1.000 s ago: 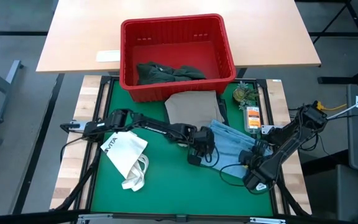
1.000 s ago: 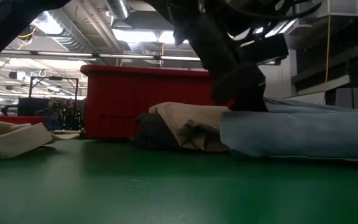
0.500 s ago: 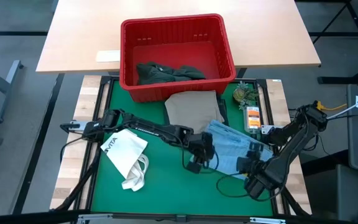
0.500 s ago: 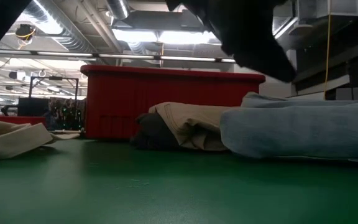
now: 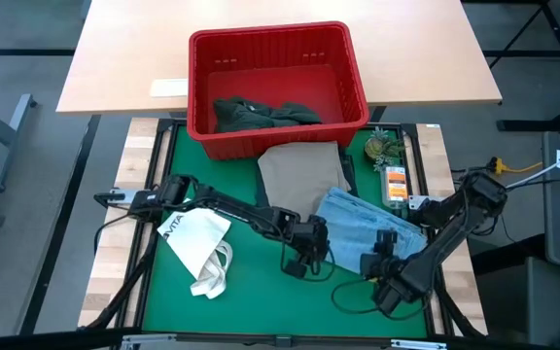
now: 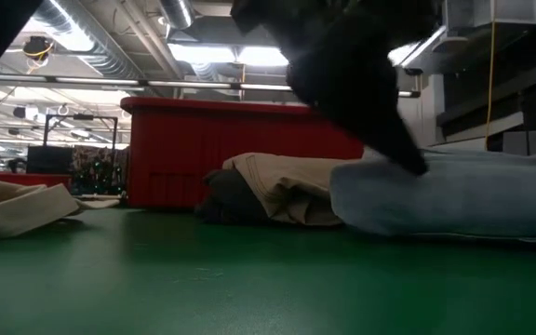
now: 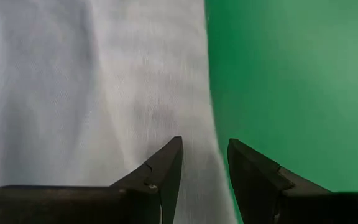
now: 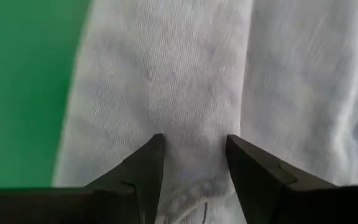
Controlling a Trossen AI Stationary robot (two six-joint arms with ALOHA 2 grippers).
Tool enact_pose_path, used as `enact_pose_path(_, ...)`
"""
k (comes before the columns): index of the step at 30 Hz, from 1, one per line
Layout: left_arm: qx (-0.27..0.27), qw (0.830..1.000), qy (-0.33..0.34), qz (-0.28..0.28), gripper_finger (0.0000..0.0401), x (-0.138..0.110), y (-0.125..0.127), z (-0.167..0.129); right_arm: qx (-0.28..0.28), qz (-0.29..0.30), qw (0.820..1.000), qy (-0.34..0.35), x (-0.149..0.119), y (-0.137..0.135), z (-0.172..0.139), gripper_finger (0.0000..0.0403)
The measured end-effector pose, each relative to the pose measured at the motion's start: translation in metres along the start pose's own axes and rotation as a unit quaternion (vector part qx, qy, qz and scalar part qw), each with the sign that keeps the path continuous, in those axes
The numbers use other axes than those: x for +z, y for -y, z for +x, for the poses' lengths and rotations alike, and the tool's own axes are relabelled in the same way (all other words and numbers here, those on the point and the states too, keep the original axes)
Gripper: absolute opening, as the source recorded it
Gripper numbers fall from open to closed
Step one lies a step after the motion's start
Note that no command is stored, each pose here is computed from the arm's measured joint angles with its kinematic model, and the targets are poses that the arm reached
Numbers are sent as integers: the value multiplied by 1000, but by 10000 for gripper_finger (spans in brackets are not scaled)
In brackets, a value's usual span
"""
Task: Fold laundry
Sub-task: Fold the blue pants
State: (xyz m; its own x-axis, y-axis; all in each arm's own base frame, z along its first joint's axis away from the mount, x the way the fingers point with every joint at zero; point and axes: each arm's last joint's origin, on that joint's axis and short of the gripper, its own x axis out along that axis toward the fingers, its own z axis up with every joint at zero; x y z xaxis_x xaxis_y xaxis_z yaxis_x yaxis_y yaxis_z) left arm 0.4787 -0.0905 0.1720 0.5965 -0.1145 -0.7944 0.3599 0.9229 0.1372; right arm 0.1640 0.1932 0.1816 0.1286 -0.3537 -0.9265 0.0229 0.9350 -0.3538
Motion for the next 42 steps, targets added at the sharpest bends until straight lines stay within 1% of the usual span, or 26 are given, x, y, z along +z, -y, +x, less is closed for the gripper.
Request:
enact_pose_path(3,2,1000,-15,-6,125,-14,-5,8,-6,-4,1000,-22,-5,-2,15,175)
enact_pose_path(6,4,1000,-15,-17,125,-26,-10,14,-3,-4,1000,-24,-10,-3,27,175)
enact_pose_path(9,-5,1000,-16,-22,125,-29,-13,15,7,-1,1000,-24,-11,-4,30,175)
enact_pose_path(12,-9,1000,-14,-23,125,-28,-14,15,14,0,999,-29,-8,-5,26,175)
enact_pose_path(15,-8,1000,-13,-26,125,-20,-14,6,24,-1,999,-41,-3,-6,11,175)
enact_pose_path(18,-1,1000,5,-22,125,-4,-16,-9,18,-9,998,-61,2,-3,-12,175)
enact_pose_path(20,8,999,32,-20,125,12,-20,-24,7,-13,997,-71,6,2,-28,175)
enact_pose_path(24,27,998,55,1,125,32,-30,-44,-50,-26,995,-80,9,17,-57,175)
enact_pose_path(28,73,995,61,17,125,38,-51,-54,-44,-28,999,-12,12,24,-68,175)
enact_pose_path(31,99,993,62,2,125,36,-72,-59,-52,-10,998,-15,11,34,-71,175)
enact_pose_path(37,120,991,53,-34,125,20,-113,-64,-44,-12,999,10,8,47,-77,175)
enact_pose_path(40,129,989,50,-48,125,13,-127,-66,-37,-13,999,15,4,57,-78,175)
enact_pose_path(42,118,990,56,-57,125,11,-134,-67,-36,-6,999,23,-1,69,-77,175)
